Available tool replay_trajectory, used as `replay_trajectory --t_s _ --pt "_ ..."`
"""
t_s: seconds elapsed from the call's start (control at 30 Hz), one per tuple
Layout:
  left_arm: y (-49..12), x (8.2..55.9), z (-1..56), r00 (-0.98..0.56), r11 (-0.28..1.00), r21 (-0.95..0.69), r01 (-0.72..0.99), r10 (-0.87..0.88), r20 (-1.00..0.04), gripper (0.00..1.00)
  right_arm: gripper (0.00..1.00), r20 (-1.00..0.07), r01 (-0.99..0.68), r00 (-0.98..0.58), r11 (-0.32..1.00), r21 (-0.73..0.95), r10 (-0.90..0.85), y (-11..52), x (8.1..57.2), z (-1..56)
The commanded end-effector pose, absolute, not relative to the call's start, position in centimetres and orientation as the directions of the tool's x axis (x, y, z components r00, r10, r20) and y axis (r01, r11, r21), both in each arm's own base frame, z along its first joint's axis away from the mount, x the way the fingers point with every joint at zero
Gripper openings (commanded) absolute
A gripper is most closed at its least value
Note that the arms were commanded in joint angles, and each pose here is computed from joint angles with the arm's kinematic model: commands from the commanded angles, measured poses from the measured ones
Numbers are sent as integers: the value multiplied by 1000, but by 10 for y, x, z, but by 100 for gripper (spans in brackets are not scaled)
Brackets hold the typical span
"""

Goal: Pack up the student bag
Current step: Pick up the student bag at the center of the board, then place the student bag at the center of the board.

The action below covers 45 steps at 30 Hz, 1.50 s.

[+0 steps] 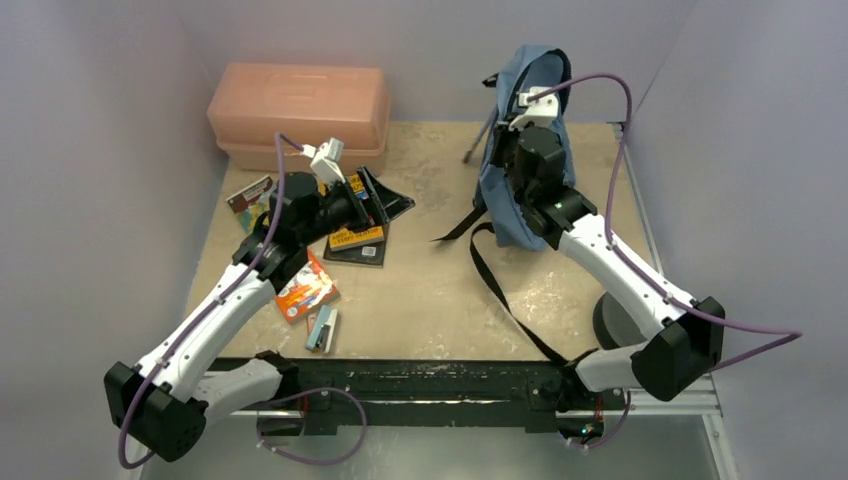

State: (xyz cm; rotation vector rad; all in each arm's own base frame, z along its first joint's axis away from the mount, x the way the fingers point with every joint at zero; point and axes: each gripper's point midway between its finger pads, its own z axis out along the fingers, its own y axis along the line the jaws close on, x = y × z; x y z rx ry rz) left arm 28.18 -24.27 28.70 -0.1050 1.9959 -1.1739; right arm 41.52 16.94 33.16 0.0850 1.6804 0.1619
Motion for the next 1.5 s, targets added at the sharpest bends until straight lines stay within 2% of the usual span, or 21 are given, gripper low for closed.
replay_trajectory --t_s 0.0,0.1,0.23,0.37,0.43,0.6,0.73,0.8,0.93,0.97,1.03,1.07,1.13,1.2,1.23,1.3,1.47 --pt "-234 269 328 -623 566 -738 367 -440 -647 91 0 -973 -352 170 932 89 157 206 395 447" --pt "-232 258 343 -621 533 -753 386 -453 -639 92 0 -980 -527 152 850 27 126 232 370 427" --pt "-229 248 344 -642 498 -796 345 -493 -587 93 0 -992 -641 79 767 22 95 263 326 368" --pt "-238 246 323 -702 443 -847 295 -501 -507 97 0 -999 -650 6 759 27 40 265 300 306" --pt "-241 249 303 -729 452 -855 253 -493 -476 100 0 -1000 -663 -12 748 26 24 264 291 287" --pt "-239 260 263 -756 517 -844 140 -495 -428 100 0 -998 -668 -56 744 24 -19 263 277 253" --pt "-241 271 249 -757 547 -832 95 -502 -417 100 0 -995 -673 -84 739 18 -52 270 270 237" --pt "-246 275 250 -759 547 -831 106 -496 -423 100 0 -967 -632 -239 742 224 89 281 261 233" --pt "-242 285 241 -747 613 -784 98 -475 -465 100 0 -963 -630 -263 744 220 62 292 250 228" --pt "-241 286 238 -748 625 -774 99 -467 -473 92 2 -960 -636 -274 739 222 52 296 246 226" --pt "-239 287 233 -744 646 -754 115 -447 -497 68 16 -952 -663 -306 714 223 14 303 239 221" --pt "-238 287 229 -742 658 -744 120 -439 -507 57 25 -945 -675 -326 702 228 -6 307 235 216" --pt "-237 285 225 -737 665 -731 152 -416 -532 44 51 -928 -672 -369 703 231 -47 307 232 206" --pt "-235 282 218 -734 688 -698 197 -369 -571 29 62 -903 -673 -423 694 257 -75 308 225 203" --pt "-234 280 214 -731 701 -676 226 -336 -593 18 67 -895 -664 -439 701 259 -85 304 223 203" --pt "-231 277 208 -725 725 -632 275 -275 -631 0 72 -877 -645 -473 711 280 -84 296 219 205" --pt "-229 268 198 -676 725 -547 419 -154 -721 0 73 -834 -588 -552 712 384 -7 255 223 200"
